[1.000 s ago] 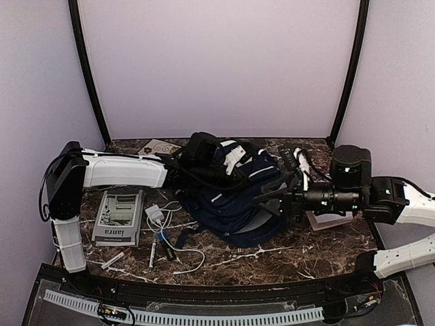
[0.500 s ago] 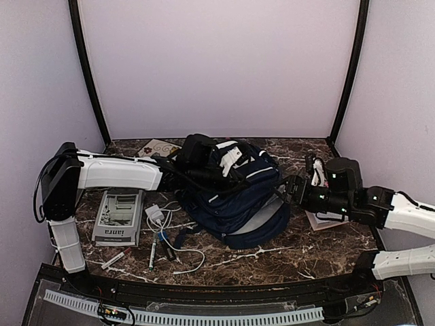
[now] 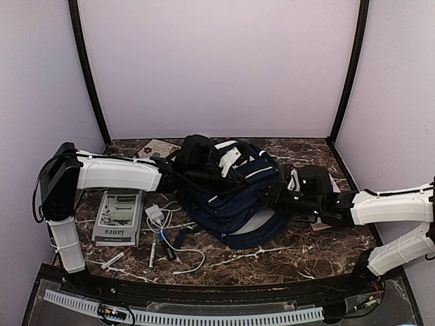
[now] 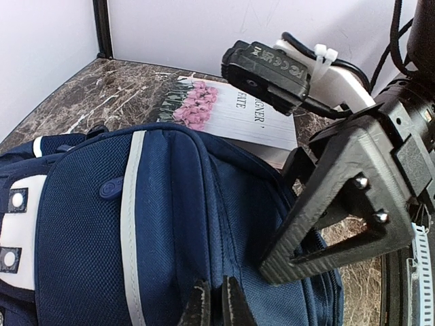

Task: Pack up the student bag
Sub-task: Hold the student bag at the center of the board, then pick up the largest pocket of the bag from the student bag.

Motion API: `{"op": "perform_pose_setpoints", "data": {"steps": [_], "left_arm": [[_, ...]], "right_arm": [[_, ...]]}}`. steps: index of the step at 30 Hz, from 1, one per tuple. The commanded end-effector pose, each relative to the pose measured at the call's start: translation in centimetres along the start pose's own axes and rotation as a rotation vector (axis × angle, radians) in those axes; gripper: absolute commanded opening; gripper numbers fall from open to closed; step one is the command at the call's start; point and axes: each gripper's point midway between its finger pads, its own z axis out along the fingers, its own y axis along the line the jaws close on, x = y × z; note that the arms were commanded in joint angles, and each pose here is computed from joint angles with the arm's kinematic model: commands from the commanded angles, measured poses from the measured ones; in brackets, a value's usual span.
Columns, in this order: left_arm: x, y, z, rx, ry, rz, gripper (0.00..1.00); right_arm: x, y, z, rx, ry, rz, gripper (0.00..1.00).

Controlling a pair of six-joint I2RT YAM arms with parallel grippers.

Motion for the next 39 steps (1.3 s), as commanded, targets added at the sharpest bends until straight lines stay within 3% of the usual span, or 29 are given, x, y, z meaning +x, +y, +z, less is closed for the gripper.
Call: {"op": "perform_pose_setpoints", "data": {"steps": [1, 2, 3, 6, 7, 11, 13, 16, 21, 24, 32, 39], "left_arm": [[-7.7, -1.1, -4.2, 0.008, -0.218, 0.082, 0.00], [-7.9, -1.2, -4.3, 0.011, -0.223, 0.083, 0.00], [-8.2, -1.2, -4.6, 0.005, -0.228, 0.084, 0.00], [-8.7, -0.3, -6.2, -0.079, -0.226, 0.060, 0.44], [-8.7, 0.1, -7.2, -0.122, -0.215, 0.036, 0.53], [-6.1, 0.0, -11.5, -0.304, -0.134, 0.042, 0.71], [-4.0, -1.0, -13.2, -0.369, -0.092, 0.062, 0.72], [1.5, -2.7, -14.0, -0.370, 0.019, -0.020, 0.70], [10.7, -5.6, -13.7, -0.286, 0.157, -0.155, 0.47], [12.9, -6.3, -12.9, -0.260, 0.185, -0.188, 0.44], [14.8, -7.3, -8.2, -0.166, 0.304, -0.121, 0.69], [15.7, -6.3, -5.2, -0.213, 0.397, -0.126, 0.66]], "right_arm": [[-1.9, 6.2, 0.1, -0.215, -0.029, -0.016, 0.19], [-2.0, 6.7, 0.2, -0.223, -0.028, -0.027, 0.03], [-2.1, 7.0, 0.3, -0.222, -0.026, -0.038, 0.00], [-2.8, 7.2, 0.1, -0.209, -0.049, -0.052, 0.00], [-3.1, 7.3, -0.1, -0.207, -0.064, -0.052, 0.00], [-4.2, 7.7, -0.9, -0.199, -0.114, -0.067, 0.00], [-4.4, 7.9, -0.9, -0.201, -0.119, -0.072, 0.00], [-4.8, 8.4, -0.7, -0.205, -0.129, -0.084, 0.00], [-5.0, 9.3, -0.4, -0.217, -0.120, -0.106, 0.00], [-4.9, 9.1, -0.3, -0.213, -0.116, -0.104, 0.00], [-4.9, 9.2, -0.7, -0.231, -0.125, -0.084, 0.00], [-5.1, 9.6, -0.8, -0.236, -0.132, -0.099, 0.00]]}}
